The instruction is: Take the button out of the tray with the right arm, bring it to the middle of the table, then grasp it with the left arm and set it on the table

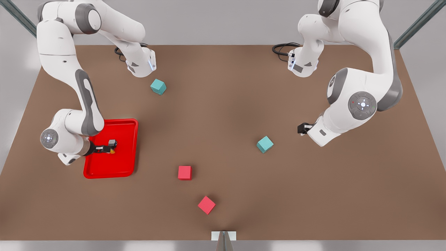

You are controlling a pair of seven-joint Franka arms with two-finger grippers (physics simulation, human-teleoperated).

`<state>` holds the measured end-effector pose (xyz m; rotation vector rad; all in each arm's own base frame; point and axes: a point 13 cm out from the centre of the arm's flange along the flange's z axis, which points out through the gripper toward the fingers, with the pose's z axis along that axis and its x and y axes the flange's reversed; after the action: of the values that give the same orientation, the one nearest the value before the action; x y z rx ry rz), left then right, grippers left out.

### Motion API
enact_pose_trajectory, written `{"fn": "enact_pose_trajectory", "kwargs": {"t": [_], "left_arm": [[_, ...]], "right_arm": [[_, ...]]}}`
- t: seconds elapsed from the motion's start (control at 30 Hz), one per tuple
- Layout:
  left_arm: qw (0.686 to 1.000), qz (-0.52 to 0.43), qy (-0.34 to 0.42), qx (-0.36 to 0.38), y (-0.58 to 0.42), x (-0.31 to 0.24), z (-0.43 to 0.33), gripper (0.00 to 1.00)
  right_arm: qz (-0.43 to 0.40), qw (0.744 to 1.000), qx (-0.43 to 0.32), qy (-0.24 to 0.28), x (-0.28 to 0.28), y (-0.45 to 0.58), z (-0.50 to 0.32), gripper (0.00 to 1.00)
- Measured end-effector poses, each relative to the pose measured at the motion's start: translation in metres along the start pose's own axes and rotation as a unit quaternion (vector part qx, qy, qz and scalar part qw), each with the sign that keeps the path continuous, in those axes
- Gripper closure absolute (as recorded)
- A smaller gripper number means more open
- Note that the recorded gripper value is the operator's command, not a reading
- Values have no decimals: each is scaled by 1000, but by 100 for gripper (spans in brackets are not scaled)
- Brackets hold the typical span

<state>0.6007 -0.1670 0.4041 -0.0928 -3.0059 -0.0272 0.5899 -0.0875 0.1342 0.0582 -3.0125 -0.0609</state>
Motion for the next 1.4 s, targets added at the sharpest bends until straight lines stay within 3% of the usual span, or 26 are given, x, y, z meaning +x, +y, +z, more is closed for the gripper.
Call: {"fn": "enact_pose_trajectory", "kwargs": {"t": [0.13,0.33,1.03,1.4], "left_arm": [[1000,0,-2,-2,-2,2,-2,0],[1000,-1,0,-3,-3,3,-1,0],[1000,-5,-5,-3,-6,2,-6,0],[1000,-7,-7,-3,-5,4,-10,0]], "right_arm": [[-36,999,-2,16,37,24,28,0],[-49,999,-3,-7,30,14,49,0],[-123,992,17,-4,66,3,104,0],[-125,992,24,-27,54,0,102,0]]}}
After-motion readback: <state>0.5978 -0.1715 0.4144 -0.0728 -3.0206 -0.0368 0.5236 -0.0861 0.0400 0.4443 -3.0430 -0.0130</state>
